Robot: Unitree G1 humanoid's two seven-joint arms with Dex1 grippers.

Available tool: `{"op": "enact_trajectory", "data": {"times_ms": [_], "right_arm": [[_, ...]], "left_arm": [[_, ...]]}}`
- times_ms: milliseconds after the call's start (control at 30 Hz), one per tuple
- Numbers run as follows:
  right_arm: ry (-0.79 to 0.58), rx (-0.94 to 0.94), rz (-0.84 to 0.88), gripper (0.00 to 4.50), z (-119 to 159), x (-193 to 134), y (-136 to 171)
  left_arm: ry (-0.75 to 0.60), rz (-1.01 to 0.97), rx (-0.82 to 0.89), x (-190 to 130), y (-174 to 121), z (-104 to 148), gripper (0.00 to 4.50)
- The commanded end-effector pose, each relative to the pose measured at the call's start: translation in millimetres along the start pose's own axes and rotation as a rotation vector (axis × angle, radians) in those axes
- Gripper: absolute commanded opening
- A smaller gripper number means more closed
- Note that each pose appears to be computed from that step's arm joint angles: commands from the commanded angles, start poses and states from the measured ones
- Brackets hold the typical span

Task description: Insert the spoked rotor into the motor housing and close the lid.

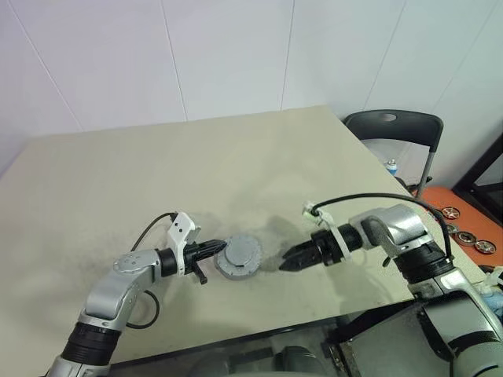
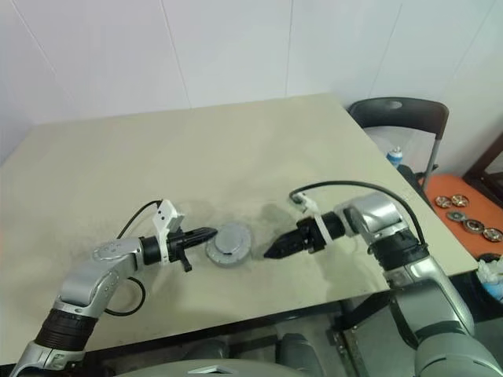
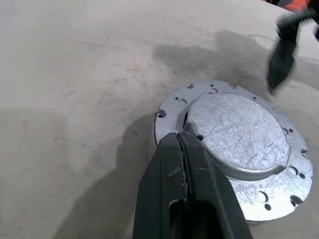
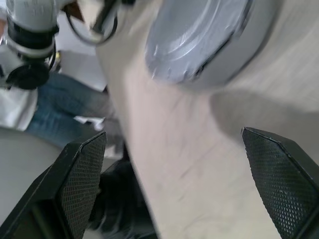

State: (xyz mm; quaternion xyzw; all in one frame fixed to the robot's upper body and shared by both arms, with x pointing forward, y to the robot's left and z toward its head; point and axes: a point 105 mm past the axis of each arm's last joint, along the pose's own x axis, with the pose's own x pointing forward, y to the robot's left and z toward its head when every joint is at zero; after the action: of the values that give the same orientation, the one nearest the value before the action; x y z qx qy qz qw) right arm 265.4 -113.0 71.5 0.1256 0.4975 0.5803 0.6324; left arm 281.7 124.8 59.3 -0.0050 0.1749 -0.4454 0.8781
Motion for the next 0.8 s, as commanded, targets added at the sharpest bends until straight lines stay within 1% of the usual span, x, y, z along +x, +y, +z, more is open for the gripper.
{"op": "enact_trajectory", "data": {"times_ms": [33,67,233,333,567,700,800], "right_arm": [[-0.004,-0.02,-0.026,4.48,1.4,9.4,-2.2],[-0.008,-0.022,-0.043,4.48,1.8,12.4,-5.5],[-0.104,-0.015,-0.128,4.48,22.4,28.6,-22.5],[-0.156,0.045,-0.174,4.48,28.6,36.8,-34.5],[-0.115,0.068,-0.154,4.48,14.7,44.9,-30.6],[-0.128,0.079,-0.158,4.48,18.0,46.8,-29.5],[-0.15,0.122,-0.103,4.48,24.0,50.7,-20.6]], "left_arm": [[0.007,0.022,0.005,-2.2,3.6,-1.1,0.0],[0.008,0.023,0.005,-2.3,3.7,-1.3,0.0],[0.013,0.038,0.003,-4.3,5.5,-2.9,0.0],[0.02,0.048,0.003,-6.4,6.7,-4.6,0.0],[0.021,0.06,0.007,-9.4,9.3,-3.0,0.0],[0.017,0.066,0.009,-8.5,10.7,-1.8,0.0],[0.017,0.067,0.013,-8.2,11.3,-1.7,0.0]]}}
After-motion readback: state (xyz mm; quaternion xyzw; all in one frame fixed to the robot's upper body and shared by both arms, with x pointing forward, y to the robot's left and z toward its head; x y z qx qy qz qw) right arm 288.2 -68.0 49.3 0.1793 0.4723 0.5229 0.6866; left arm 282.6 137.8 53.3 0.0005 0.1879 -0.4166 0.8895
